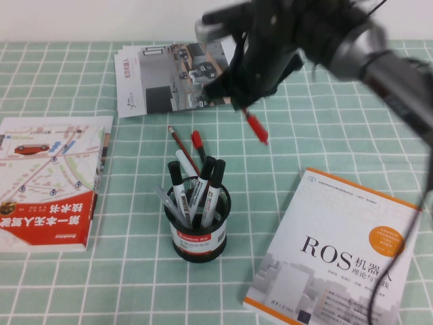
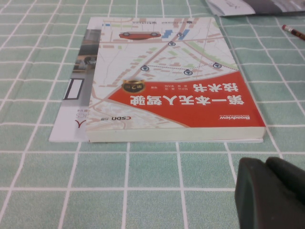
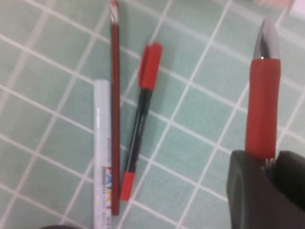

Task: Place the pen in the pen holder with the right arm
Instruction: Place the pen onto the pen holder

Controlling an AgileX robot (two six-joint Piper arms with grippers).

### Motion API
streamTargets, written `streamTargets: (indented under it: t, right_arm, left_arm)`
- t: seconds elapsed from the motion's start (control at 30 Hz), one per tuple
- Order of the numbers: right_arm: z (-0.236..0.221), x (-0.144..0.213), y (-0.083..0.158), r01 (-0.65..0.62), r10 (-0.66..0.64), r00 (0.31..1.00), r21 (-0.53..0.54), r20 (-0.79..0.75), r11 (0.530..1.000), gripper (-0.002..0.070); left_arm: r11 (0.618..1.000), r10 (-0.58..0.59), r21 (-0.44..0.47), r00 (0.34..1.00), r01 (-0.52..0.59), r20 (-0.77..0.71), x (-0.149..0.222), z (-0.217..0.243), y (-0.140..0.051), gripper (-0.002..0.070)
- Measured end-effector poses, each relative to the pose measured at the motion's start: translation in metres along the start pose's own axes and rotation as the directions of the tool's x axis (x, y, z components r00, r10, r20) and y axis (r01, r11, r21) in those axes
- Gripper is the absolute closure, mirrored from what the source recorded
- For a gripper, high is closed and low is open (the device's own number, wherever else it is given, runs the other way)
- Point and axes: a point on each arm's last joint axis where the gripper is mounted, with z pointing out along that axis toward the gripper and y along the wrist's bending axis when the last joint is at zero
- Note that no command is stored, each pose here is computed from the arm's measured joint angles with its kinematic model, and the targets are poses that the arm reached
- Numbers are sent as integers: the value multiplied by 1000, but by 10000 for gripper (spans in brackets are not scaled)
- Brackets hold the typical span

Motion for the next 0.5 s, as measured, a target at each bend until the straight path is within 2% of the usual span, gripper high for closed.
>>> streamTargets:
  t: [0.13,0.3,0.4,0.5]
  right_arm:
    - [-36,6,4,21,-20,994,-14,106,1000,608]
    - [-49,40,10,36,-15,959,-70,283,997,608]
    - [-58,70,12,51,1,901,-108,435,993,609]
    - [-69,103,11,77,24,791,-139,612,987,609]
  left_arm:
    - [1000,0,0,1000,0,0,0,0,0,679]
    - [1000,0,0,1000,0,0,0,0,0,679]
    - [1000,0,0,1000,0,0,0,0,0,679]
    - [1000,0,0,1000,0,0,0,0,0,679]
